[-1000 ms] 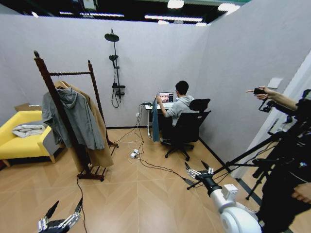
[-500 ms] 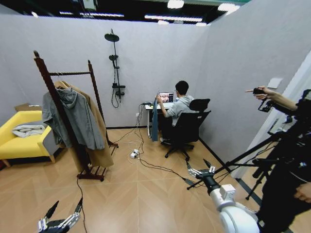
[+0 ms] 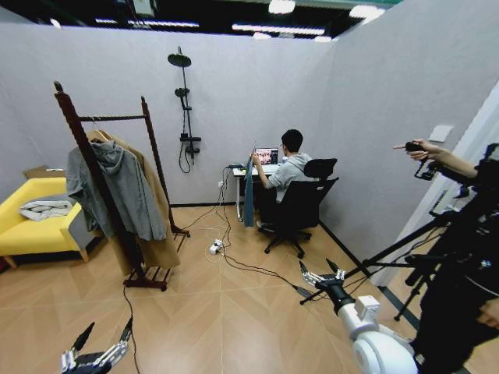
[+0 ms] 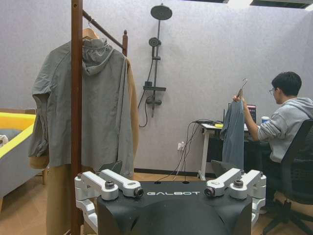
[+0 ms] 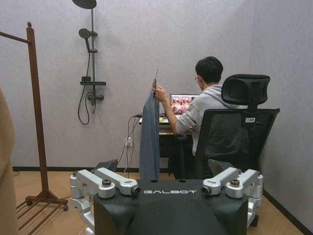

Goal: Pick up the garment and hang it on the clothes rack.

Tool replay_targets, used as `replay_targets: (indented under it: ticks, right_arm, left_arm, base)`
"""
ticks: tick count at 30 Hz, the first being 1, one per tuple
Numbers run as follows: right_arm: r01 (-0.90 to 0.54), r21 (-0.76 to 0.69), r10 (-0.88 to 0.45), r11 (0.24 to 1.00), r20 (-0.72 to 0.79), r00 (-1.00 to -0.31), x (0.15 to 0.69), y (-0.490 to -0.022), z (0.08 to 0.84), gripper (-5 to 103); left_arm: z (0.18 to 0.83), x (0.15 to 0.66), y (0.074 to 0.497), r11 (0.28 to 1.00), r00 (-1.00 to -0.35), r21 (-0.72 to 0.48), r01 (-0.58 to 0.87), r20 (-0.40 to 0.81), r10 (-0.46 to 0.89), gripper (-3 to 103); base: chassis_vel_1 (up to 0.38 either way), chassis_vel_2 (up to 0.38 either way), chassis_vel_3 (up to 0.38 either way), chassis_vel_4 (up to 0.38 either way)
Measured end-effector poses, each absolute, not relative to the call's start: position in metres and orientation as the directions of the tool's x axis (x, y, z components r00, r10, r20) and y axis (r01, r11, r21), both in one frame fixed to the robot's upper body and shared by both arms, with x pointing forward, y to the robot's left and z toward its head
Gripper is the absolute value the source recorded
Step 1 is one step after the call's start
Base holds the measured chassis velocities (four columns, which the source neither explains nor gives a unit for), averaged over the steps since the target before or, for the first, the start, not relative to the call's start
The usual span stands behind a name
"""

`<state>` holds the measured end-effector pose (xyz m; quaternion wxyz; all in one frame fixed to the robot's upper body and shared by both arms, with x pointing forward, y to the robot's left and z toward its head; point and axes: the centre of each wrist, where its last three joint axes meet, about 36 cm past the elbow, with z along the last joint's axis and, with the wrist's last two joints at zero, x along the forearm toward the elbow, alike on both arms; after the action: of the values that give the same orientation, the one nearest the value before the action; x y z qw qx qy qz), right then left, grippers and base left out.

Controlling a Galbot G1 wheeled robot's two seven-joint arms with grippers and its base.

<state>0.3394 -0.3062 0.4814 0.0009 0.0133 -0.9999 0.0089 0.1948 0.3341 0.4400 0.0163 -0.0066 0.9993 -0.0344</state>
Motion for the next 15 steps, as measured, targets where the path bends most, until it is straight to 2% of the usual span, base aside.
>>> replay_targets:
  ticks: [15]
  right_arm:
    - [-0.033, -0.007, -0.033, 0.999, 0.003, -0.999, 0.3435, -0.3078, 0.4767, 100]
  left_arm:
    - [0.44, 0.1948, 0.3341, 0.998, -0.999, -0.069, -0.012, -0.032, -0.014, 100]
  base:
    - [0.0, 0.0, 0.0, 0.0]
